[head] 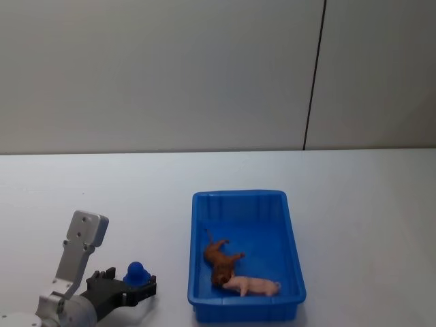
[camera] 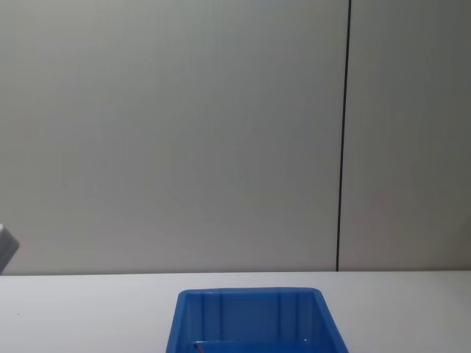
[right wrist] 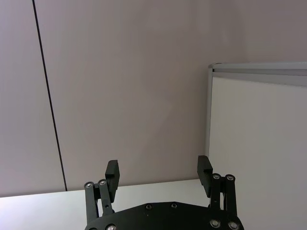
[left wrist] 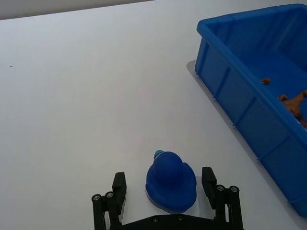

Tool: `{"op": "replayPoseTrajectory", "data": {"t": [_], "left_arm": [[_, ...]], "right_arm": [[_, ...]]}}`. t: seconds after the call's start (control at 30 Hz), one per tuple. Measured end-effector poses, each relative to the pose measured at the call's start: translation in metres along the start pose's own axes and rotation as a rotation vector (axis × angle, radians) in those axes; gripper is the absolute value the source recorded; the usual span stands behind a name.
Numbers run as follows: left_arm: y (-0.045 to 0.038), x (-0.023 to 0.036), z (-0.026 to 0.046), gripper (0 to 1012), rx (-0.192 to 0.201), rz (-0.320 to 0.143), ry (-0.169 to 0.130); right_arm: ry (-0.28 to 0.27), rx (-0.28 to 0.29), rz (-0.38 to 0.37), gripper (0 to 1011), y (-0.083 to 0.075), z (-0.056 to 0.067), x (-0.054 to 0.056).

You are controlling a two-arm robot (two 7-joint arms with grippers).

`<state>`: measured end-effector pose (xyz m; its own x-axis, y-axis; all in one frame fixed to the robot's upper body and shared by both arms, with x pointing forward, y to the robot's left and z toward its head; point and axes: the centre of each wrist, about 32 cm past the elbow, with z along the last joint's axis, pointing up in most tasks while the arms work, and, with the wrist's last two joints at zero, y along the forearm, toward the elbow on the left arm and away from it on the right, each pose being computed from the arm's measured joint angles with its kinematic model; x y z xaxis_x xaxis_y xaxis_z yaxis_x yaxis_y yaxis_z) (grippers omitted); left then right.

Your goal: Pick up the two dolls from the table and place them into the box.

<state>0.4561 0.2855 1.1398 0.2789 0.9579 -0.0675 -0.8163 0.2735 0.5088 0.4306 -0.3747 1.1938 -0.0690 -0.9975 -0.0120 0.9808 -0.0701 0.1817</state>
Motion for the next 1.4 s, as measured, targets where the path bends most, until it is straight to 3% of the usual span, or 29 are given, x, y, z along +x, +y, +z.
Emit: {"op": "replayPoseTrajectory", "data": {"t": [0.33, 0.67, 1.13, 1.4], "left_arm": [[-0.0111, 0.0052, -0.0019, 993, 0.007, 0.006, 0.000], [-0.0168, 0.0071, -0.0024, 777, 0.003, 0.009, -0.002], [-0.0192, 0.0076, -0.0027, 640, -0.003, 0.011, -0.006], [-0.0177, 0.0041, 0.0007, 585, -0.066, 0.011, -0.026]], "right_arm": [[-0.001, 0.001, -0.002, 1001, 0.000, 0.000, 0.000], [-0.001, 0.001, -0.002, 1001, 0.000, 0.000, 0.001], [-0.001, 0.001, -0.002, 1001, 0.000, 0.000, 0.001], [-0.001, 0.001, -0.002, 1001, 0.000, 0.000, 0.001]]}}
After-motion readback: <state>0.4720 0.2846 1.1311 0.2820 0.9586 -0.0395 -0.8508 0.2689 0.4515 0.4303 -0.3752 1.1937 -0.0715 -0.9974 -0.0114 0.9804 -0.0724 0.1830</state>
